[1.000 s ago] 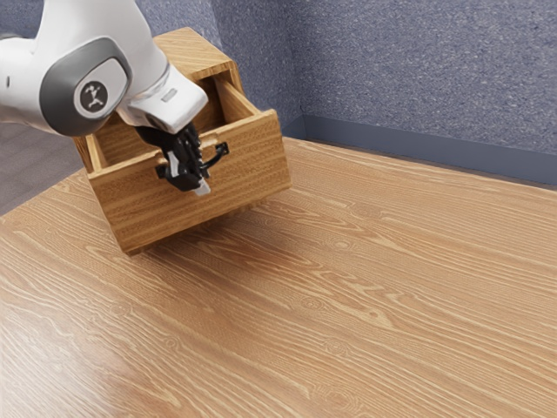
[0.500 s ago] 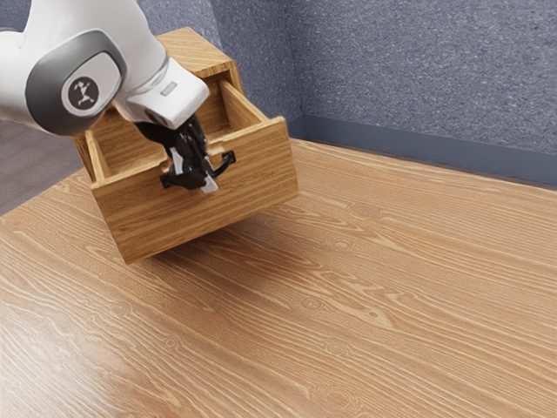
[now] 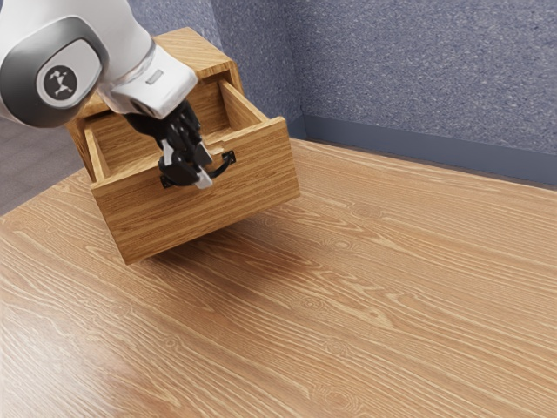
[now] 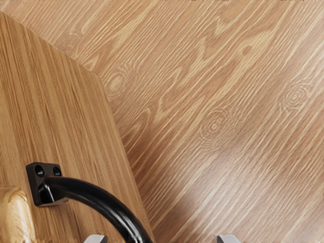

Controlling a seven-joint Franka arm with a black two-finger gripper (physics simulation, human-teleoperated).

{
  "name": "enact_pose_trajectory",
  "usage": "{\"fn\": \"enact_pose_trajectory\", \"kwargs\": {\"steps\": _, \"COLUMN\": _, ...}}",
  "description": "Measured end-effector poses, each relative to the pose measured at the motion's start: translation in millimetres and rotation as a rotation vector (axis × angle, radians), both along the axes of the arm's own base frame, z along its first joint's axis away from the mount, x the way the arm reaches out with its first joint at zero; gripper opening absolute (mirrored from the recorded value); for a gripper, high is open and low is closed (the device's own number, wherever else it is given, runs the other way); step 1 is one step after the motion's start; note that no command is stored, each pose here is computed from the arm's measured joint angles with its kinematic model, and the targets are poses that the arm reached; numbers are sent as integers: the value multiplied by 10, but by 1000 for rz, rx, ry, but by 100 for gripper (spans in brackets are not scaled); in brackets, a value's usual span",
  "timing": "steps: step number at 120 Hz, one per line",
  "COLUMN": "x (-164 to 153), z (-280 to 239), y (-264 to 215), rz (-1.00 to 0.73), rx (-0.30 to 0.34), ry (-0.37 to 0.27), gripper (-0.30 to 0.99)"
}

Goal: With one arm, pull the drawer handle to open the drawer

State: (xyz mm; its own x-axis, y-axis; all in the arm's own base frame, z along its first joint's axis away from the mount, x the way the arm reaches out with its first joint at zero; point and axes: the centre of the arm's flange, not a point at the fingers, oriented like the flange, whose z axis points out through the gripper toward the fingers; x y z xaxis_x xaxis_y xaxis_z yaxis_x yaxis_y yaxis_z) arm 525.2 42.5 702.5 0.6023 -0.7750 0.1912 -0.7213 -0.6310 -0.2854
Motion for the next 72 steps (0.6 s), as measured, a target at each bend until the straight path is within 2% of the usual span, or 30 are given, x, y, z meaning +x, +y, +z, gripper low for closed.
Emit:
{"fn": "enact_pose_trajectory", "kwargs": {"steps": 10, "x": -54, "z": 149, "y": 14, "rz": 3, "rx": -3, "ry": -10, "gripper": 43}}
{"fn": "enact_pose_trajectory", "kwargs": {"steps": 18, "x": -104, "z": 489, "y": 39, "rz": 18, "rx": 5, "ry": -32, "gripper": 50}}
{"fn": "enact_pose_trajectory", "kwargs": {"steps": 28, "x": -109, "z": 859, "y": 106, "rz": 66, "rx": 33, "ry": -14, "gripper": 56}}
{"fn": "enact_pose_trajectory", "kwargs": {"steps": 39, "x": -212, "z": 961, "y": 169, "rz": 93, "rx": 10, "ry": 57, "gripper": 61}}
{"fn": "enact_pose_trajectory", "kwargs": {"steps": 56, "x": -399, "z": 855, "y": 484, "rz": 146, "rx": -79, "ry": 186, "gripper": 65}}
{"fn": "enact_pose_trajectory", "kwargs": {"steps": 72, "x": -506, "z": 780, "y": 712, "rz": 191, "rx": -110, "ry": 253, "gripper": 67}}
